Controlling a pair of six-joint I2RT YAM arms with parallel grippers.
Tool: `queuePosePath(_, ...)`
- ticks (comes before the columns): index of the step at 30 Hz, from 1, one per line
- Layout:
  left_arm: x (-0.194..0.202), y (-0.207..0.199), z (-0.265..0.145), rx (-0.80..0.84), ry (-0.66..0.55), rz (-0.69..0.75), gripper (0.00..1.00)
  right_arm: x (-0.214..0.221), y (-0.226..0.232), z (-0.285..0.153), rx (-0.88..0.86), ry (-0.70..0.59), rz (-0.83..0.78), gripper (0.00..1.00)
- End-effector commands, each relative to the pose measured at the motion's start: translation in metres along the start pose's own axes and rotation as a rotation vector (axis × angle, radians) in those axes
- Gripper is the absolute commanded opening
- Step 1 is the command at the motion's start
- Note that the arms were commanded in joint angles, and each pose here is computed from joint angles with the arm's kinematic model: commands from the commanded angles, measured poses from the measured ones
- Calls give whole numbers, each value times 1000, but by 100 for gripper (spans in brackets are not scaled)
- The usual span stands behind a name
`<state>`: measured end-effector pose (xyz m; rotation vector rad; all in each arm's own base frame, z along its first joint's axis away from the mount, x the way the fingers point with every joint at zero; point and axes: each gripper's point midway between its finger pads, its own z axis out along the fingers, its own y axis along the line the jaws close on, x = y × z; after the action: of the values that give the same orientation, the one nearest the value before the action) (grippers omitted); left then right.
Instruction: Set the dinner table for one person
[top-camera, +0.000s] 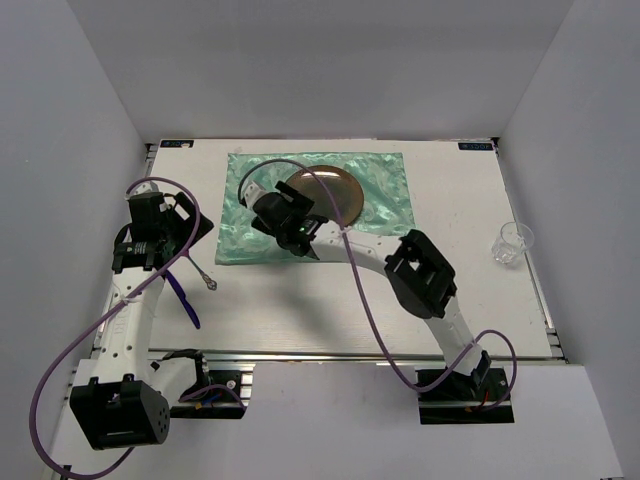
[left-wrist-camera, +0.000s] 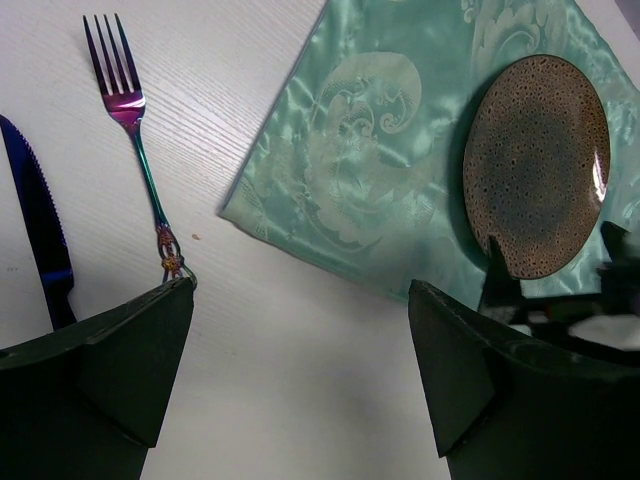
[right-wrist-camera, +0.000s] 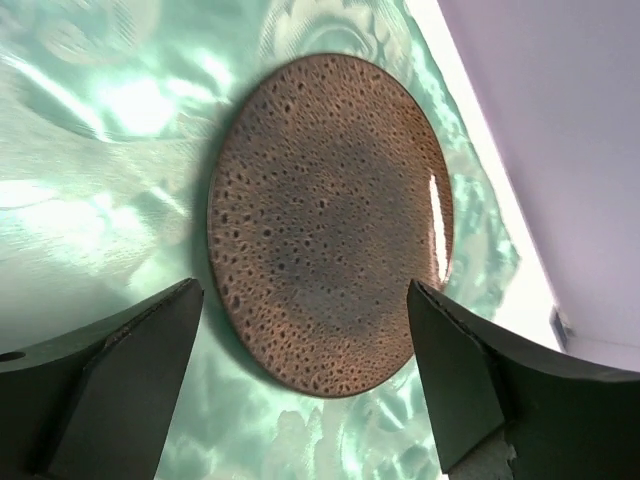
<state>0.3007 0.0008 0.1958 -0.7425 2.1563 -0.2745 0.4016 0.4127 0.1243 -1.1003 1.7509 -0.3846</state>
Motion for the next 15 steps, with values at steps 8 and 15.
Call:
queuePosePath(8,-7,16,-3,-81,-38,-18,98,-12,-105,-63,-27,-42,636,89)
queuePosePath(15,-3,14,2,-68,-8,-8,98,134,-225,-80,162,133,1077,89)
